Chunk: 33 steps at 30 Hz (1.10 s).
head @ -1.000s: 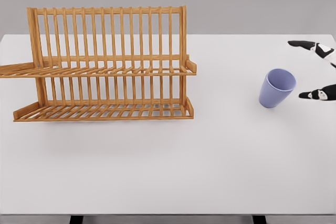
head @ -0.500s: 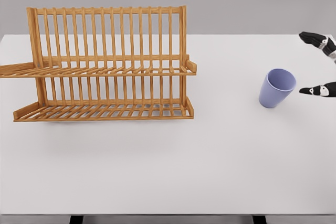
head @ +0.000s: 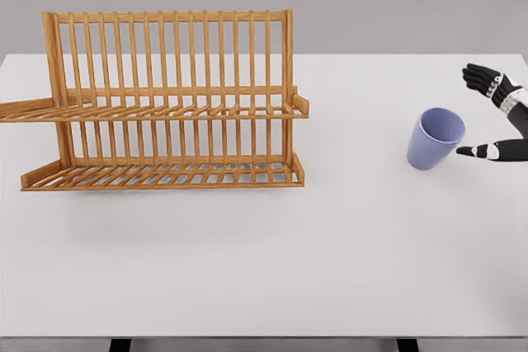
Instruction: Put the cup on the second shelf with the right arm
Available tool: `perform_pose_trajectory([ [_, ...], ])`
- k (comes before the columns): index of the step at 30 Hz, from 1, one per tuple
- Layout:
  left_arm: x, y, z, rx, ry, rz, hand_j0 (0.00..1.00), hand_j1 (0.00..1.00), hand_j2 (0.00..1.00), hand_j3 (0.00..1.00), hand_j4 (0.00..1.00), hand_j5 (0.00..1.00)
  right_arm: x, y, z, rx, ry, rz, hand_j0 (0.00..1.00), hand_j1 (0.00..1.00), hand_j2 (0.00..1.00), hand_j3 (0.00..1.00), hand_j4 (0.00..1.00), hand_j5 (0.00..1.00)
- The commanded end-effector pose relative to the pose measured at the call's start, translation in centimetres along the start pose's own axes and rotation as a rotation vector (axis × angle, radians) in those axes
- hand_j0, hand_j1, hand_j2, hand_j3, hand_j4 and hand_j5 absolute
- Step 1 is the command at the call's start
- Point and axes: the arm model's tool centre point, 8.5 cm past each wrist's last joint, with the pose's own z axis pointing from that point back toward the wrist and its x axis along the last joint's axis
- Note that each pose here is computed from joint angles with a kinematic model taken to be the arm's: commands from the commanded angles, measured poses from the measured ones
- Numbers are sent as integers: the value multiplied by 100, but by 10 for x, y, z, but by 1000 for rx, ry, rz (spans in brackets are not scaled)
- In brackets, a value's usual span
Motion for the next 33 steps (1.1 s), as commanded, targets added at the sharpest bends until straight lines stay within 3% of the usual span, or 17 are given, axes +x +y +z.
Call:
perform_pose_trajectory([
  [1,0,0,0,-1,0,0,100,100,100,100,100,100,-9,-1,3,-16,42,-55,100,100,100,100,100,100],
  [4,0,0,0,-1,0,0,100,100,100,100,100,100,-13,-2,5,-32,67,-123,100,100,100,100,100,100],
  [16,0,0,0,0,1,0,100,100,100,100,100,100,-39,17,8,-43,165,-245,100,100,100,100,100,100],
  [33,0,0,0,-1,0,0,100,100,100,100,100,100,-57,23,11,-77,192,-294,100,100,100,100,100,100],
])
